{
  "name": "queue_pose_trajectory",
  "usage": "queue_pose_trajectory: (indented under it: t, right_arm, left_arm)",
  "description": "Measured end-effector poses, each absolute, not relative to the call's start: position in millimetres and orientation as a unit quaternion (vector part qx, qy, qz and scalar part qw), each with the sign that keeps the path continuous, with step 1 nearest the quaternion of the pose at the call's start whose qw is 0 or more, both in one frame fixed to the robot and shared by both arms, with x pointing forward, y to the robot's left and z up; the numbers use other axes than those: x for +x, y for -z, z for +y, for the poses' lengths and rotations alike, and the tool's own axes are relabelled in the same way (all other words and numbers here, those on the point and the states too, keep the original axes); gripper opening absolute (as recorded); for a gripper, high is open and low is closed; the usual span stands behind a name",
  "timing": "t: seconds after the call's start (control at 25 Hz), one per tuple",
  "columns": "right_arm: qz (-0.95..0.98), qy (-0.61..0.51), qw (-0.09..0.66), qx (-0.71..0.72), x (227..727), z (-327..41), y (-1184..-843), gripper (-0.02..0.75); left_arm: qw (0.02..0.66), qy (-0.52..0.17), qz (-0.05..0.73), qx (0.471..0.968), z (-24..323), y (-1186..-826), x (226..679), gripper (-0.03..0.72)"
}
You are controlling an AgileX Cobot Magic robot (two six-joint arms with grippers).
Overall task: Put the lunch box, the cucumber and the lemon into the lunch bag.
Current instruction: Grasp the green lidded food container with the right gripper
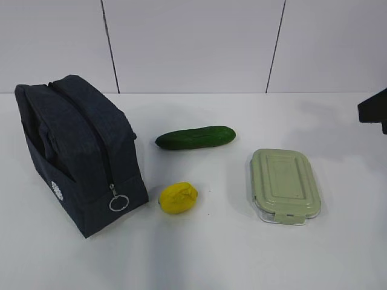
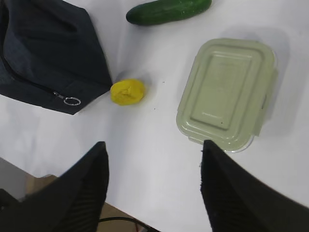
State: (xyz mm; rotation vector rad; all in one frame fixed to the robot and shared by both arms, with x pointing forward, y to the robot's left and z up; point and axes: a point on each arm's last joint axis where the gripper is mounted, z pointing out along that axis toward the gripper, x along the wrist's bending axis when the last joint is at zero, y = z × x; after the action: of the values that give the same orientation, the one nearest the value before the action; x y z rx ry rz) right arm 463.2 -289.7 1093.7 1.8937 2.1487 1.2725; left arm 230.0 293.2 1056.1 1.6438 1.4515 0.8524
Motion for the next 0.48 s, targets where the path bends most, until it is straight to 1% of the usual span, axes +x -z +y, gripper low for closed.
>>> queue_pose_trajectory:
  t: [0.2, 0.36, 0.48]
  right_arm:
    - [0.677, -0.447, -0.068, 0.581, 487.2, -305.1, -1071.4, 0.463]
    - [0.671, -0.433, -0.11, 0.592, 507.6, -312.6, -1041.1, 0.463]
    - [0.675, -0.424, -0.126, 0.59, 515.2, -315.2, -1025.4, 0.463]
  left_arm:
    - [0.384, -0.334, 0.57, 0.645, 293.2, -1056.1, 230.0, 0.235]
    - [0.384, -0.334, 0.57, 0.645, 293.2, -1056.1, 230.0, 0.235]
    - [0.384, -0.334, 0.57, 0.645, 293.2, -1056.1, 230.0, 0.235]
